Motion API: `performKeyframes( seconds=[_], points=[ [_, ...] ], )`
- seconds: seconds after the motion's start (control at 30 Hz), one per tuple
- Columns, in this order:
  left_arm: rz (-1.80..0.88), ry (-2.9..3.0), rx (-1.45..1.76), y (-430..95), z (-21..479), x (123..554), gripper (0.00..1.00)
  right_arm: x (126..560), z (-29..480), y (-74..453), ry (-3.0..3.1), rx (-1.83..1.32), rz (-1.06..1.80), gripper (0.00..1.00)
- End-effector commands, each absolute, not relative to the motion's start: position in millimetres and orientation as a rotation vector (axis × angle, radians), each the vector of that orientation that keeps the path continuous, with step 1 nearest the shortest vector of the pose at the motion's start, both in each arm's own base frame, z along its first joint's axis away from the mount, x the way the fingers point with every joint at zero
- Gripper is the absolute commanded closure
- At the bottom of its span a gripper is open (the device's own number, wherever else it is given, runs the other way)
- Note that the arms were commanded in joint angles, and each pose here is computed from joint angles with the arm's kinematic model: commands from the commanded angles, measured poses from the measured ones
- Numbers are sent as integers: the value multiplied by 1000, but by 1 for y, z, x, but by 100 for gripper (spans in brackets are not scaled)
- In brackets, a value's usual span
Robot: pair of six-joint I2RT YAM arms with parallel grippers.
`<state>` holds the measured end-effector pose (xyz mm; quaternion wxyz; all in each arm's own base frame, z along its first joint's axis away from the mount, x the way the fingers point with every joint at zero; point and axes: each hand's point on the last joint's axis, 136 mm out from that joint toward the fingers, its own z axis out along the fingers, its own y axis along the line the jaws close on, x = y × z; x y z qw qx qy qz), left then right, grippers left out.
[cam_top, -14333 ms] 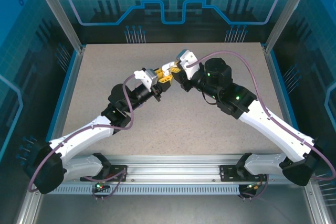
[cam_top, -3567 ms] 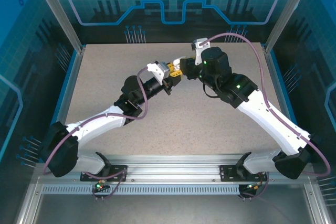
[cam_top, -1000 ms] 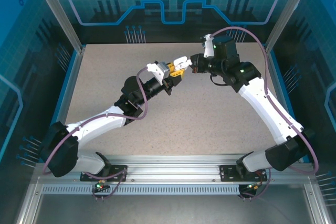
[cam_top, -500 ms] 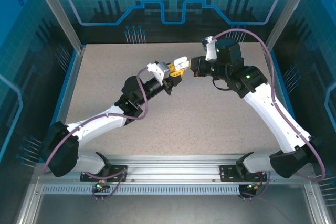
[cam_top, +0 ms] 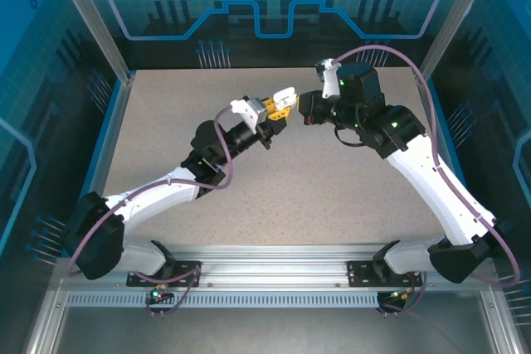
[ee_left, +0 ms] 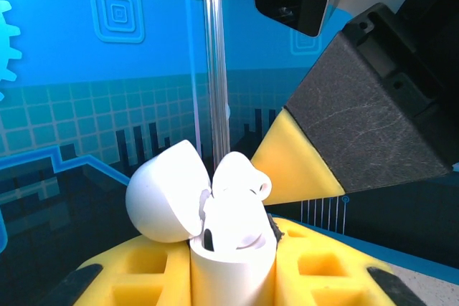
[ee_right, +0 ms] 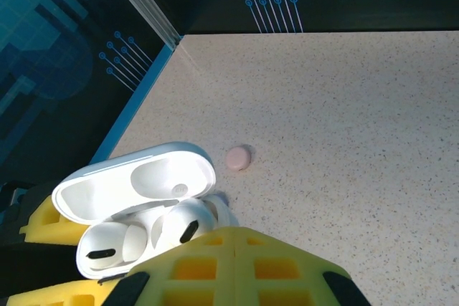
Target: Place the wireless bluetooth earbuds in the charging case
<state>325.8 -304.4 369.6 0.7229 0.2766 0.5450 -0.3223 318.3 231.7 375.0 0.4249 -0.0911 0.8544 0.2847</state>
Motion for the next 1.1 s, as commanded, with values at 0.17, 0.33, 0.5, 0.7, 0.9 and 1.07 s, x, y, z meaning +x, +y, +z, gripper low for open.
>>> performKeyframes(
  seconds=[0.17, 0.33, 0.5, 0.7, 0.9, 1.07],
  points=[
    [-728, 1185, 632, -308, 369, 318, 100, 292, 400, 239, 2084, -304, 754, 100],
    [-727, 1184, 630, -307, 370, 318, 100, 293, 399, 238, 2086, -301, 742, 100],
    [-729, 1187, 630, -307, 369, 318, 100, 294, 400, 239, 2080, -299, 741, 100],
    [-729, 1189, 633, -306, 368, 317, 100, 299, 434, 207, 1987, -212, 687, 100],
    [-751, 1192, 659, -312, 366, 315, 100, 337, 431, 211, 2033, -207, 665, 100],
    [-789, 1195, 707, -320, 361, 311, 100, 375, 414, 230, 2110, -234, 657, 100]
  ],
)
